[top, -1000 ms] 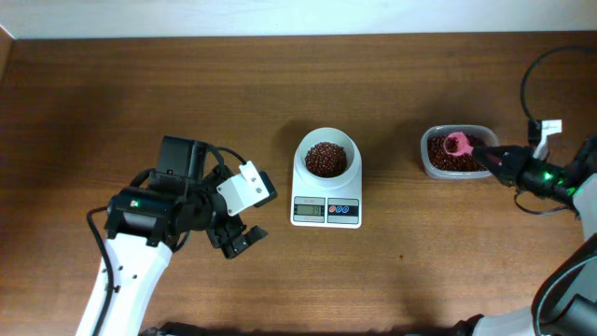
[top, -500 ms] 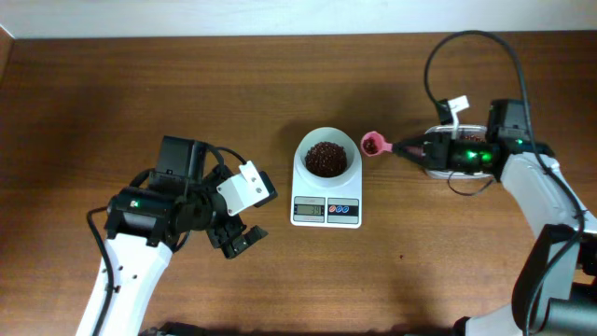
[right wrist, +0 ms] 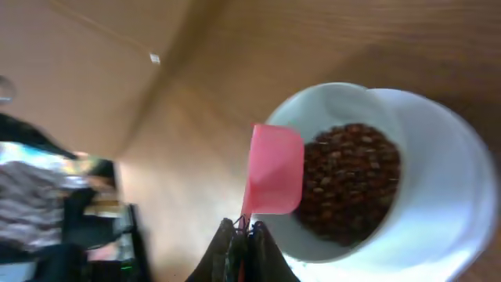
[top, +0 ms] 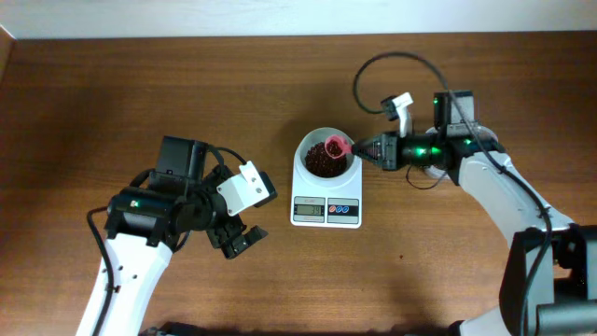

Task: Scoop and weigh 50g on scale
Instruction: 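Lift the filled pink scoop and carry it left over the scale bowl, then tip the scoop over the white bowl to pour beans in, then return the empty scoop with the right gripper into the bean tub, then lift the filled scoop and carry it over the scale bowl, then tilt the scoop over the white bowl to add a few beans, then withdraw the scoop with the right gripper back toward the tub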

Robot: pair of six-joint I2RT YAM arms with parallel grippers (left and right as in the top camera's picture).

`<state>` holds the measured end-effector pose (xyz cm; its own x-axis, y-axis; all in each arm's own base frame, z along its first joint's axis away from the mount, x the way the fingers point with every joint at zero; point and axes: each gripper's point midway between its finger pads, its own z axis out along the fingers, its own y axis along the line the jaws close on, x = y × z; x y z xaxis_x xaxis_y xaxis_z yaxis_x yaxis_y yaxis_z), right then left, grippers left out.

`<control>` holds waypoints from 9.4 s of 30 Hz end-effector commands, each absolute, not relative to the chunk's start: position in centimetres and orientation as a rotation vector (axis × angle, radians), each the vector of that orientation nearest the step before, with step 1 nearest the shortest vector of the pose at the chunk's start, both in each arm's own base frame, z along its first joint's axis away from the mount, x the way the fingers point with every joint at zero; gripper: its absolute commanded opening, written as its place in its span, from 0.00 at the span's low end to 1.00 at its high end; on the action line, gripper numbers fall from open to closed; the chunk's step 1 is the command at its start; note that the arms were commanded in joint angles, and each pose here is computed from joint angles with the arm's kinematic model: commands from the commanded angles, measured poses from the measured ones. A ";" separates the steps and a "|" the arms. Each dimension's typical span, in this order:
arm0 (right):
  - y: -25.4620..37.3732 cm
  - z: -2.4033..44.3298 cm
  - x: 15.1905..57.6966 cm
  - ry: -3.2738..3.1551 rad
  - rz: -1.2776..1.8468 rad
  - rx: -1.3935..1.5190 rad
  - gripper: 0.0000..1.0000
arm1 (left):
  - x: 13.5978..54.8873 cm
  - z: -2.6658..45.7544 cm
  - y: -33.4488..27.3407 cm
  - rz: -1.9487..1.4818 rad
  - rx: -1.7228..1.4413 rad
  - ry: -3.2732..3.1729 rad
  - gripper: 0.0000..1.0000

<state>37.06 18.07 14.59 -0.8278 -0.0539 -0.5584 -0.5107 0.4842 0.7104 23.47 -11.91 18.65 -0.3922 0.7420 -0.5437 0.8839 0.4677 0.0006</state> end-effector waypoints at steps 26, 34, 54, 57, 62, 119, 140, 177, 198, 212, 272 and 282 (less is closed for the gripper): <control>21.5 18.0 37.1 2.035 0.300 -1.020 0.04 | 23.4 18.6 -12.0 -0.407 1.365 2.231 0.99; 12.5 24.6 36.9 2.016 0.149 -0.772 0.04 | 23.4 18.6 -12.0 -0.407 1.365 2.231 0.99; -5.4 8.7 38.0 2.597 0.419 0.177 0.04 | 23.4 18.6 -12.0 -0.407 1.365 2.231 0.99; -3.7 8.9 37.9 2.580 0.554 0.155 0.04 | 23.4 18.6 -12.0 -0.407 1.365 2.231 0.99; -2.4 8.4 37.8 2.580 0.689 0.186 0.04 | 23.4 18.6 -12.0 -0.407 1.365 2.231 0.99; 11.9 17.3 36.1 2.143 1.504 -0.336 0.04 | 23.4 18.6 -12.0 -0.407 1.365 2.231 0.99; 17.9 14.4 38.5 2.170 1.037 -0.689 0.04 | 23.4 18.6 -12.0 -0.407 1.365 2.231 0.99; 19.2 15.6 38.6 2.023 0.978 -0.862 0.04 | 23.4 18.6 -12.0 -0.407 1.365 2.231 0.99; 19.1 15.5 38.6 2.034 0.974 -0.850 0.04 | 23.4 18.6 -12.0 -0.407 1.365 2.231 0.99; 19.5 14.5 38.4 2.057 0.904 -0.901 0.04 | 23.4 18.6 -12.0 -0.407 1.365 2.231 0.99; 14.2 20.9 33.4 2.144 1.827 -0.201 0.04 | 23.4 18.6 -12.0 -0.407 1.365 2.231 0.99; 13.0 23.4 31.3 2.147 1.760 -0.170 0.04 | 23.4 18.6 -12.0 -0.407 1.365 2.231 0.99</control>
